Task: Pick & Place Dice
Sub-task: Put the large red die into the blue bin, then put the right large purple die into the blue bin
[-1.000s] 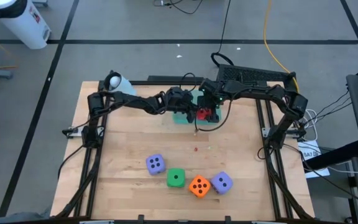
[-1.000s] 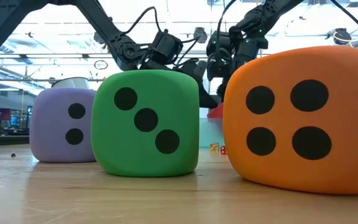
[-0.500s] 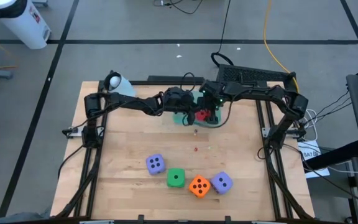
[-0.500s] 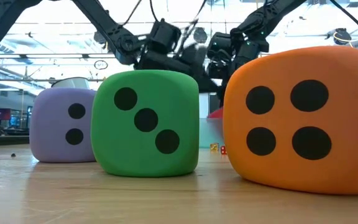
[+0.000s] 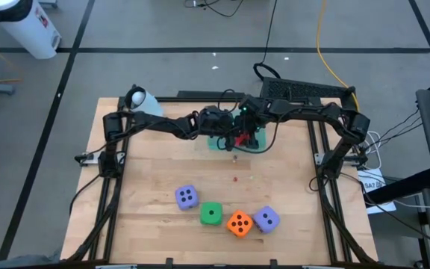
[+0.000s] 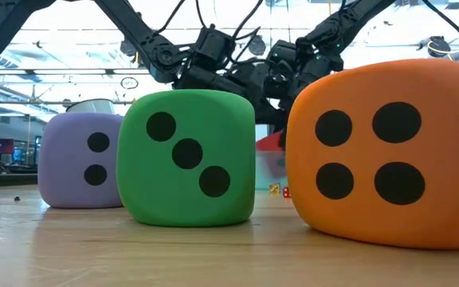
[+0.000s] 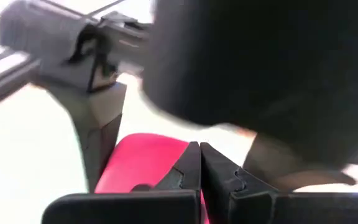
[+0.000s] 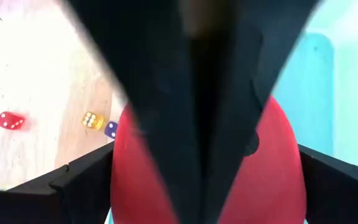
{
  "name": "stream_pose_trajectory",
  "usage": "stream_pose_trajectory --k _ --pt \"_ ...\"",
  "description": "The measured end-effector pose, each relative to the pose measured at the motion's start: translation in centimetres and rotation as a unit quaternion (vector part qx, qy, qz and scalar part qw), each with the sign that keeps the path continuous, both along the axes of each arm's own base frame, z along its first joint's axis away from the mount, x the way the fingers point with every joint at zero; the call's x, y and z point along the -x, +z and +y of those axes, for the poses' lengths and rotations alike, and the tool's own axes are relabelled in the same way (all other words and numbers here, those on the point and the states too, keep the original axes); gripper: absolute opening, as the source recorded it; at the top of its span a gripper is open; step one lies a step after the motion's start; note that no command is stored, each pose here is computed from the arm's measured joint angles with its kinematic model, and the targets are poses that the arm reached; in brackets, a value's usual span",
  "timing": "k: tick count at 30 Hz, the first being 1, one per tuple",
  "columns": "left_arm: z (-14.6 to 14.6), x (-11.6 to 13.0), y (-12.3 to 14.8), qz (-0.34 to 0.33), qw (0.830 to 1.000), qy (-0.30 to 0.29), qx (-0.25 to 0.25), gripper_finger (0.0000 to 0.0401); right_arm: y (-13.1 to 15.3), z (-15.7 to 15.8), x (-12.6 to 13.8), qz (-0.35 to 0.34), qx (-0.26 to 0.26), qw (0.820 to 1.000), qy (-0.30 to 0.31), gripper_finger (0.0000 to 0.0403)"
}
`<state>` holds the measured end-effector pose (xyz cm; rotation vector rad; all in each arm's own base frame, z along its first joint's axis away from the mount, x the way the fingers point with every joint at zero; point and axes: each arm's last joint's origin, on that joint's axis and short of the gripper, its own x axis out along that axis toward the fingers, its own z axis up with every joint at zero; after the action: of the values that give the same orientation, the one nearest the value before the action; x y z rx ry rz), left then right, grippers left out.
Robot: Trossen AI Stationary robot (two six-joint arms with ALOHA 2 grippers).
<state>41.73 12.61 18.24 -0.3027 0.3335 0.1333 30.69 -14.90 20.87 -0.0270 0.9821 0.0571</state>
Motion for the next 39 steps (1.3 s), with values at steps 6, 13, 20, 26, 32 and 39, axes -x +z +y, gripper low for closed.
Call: stream_pose_trajectory --k 6,13,20,26,32,39 --pt "0.5 -0.2 -1.2 0.010 1.000 0.005 0.004 0.0000 0.0 0.0 0.0 -0.004 0.001 1.000 0.001 0.0400" --pt "1.0 -0.5 -3.6 0.019 0.999 0.002 0.027 0.0000 0.1 0.0 0.1 -0.004 0.002 1.000 -0.001 0.0400" --pt "1.0 -0.6 -3.5 0.012 1.000 0.001 0.018 0.0000 0.1 0.0 0.1 -0.002 0.004 1.000 -0.001 0.0400" --pt "0.9 -0.5 -1.6 -0.020 0.999 -0.014 -0.032 0.0000 1.8 0.2 0.5 -0.021 0.023 0.999 -0.006 0.0400" --pt "0.3 1.1 3.5 -0.030 0.996 -0.027 -0.076 0.0000 5.4 1.1 2.4 -0.052 0.049 0.997 -0.029 0.0400" --pt "-1.7 6.5 10.3 -0.006 0.988 -0.051 -0.144 0.0000 8.0 2.8 6.1 -0.028 0.039 0.997 -0.064 0.0400"
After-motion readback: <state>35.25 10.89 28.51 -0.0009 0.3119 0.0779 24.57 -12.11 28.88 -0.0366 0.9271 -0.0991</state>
